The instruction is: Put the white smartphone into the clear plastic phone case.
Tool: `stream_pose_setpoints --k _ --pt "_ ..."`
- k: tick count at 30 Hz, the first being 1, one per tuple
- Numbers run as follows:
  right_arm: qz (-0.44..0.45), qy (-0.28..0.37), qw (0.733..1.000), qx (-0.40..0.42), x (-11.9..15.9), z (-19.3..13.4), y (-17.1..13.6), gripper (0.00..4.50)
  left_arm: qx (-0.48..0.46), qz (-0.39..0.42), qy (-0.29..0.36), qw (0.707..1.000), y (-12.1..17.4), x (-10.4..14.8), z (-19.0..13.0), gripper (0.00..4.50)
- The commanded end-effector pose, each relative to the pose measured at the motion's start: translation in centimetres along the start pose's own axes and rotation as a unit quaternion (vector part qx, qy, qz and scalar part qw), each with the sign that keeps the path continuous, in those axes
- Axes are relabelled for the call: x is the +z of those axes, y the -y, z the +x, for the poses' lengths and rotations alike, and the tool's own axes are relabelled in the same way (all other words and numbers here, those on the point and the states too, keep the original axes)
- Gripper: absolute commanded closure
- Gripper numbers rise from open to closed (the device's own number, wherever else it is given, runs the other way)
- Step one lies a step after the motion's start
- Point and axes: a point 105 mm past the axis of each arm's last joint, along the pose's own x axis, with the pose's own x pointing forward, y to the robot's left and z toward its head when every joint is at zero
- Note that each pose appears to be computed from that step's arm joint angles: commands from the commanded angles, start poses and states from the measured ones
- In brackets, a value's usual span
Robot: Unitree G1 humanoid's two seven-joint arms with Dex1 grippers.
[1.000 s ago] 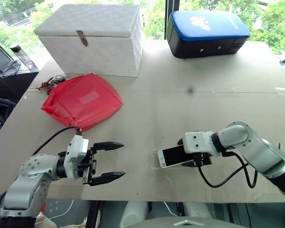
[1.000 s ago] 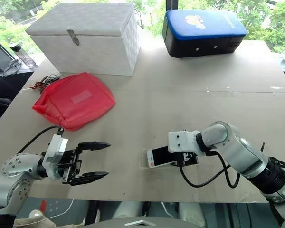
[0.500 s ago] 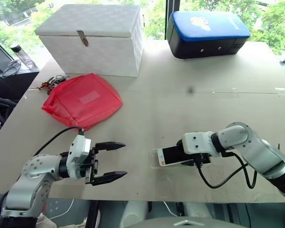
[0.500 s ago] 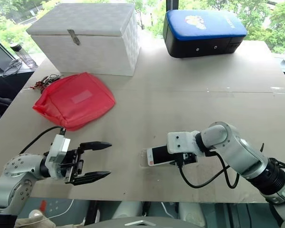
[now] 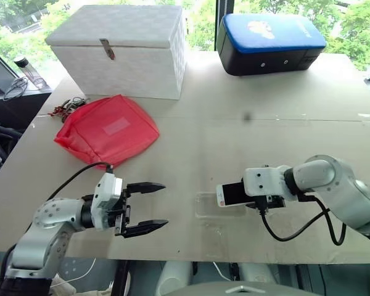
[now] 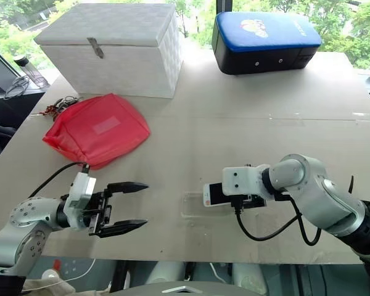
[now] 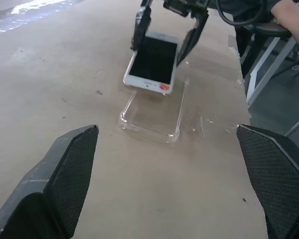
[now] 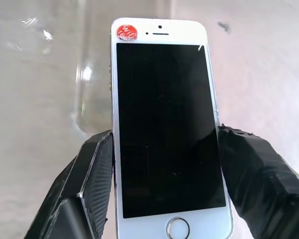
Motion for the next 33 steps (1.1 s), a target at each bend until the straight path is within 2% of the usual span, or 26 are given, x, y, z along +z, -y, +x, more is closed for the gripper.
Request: stream_pose_setpoints --k 1,8,14,18,24,33 --pt "-0.029 0.004 1.000 0.003 0.9 -0.2 -0.7 1.81 -0.009 0.013 -0.006 1.000 -0.6 0.4 -0.2 0.00" --pt "-0.046 0.027 0.998 0.026 1.7 0.0 -1.7 1.81 -0.028 0.015 -0.007 0.999 -1.3 0.3 0.0 0.00" --pt "-0.045 0.003 0.998 0.041 0.6 0.8 -1.8 1.81 -0.034 0.013 -0.003 0.999 -1.2 0.2 0.5 0.00" --pt "-0.012 -0.045 0.999 0.013 -1.5 1.4 -0.6 1.81 -0.030 0.011 -0.001 0.999 -1.1 0.0 0.5 0.00" --pt "0.050 -0.042 0.998 -0.014 -1.4 1.0 0.3 1.81 -0.021 0.008 0.004 1.000 -0.9 -0.5 0.6 0.00" --pt "0.088 -0.061 0.992 -0.061 -3.0 0.2 3.9 1.81 -0.006 0.014 0.012 1.000 -1.3 -0.5 0.9 0.00"
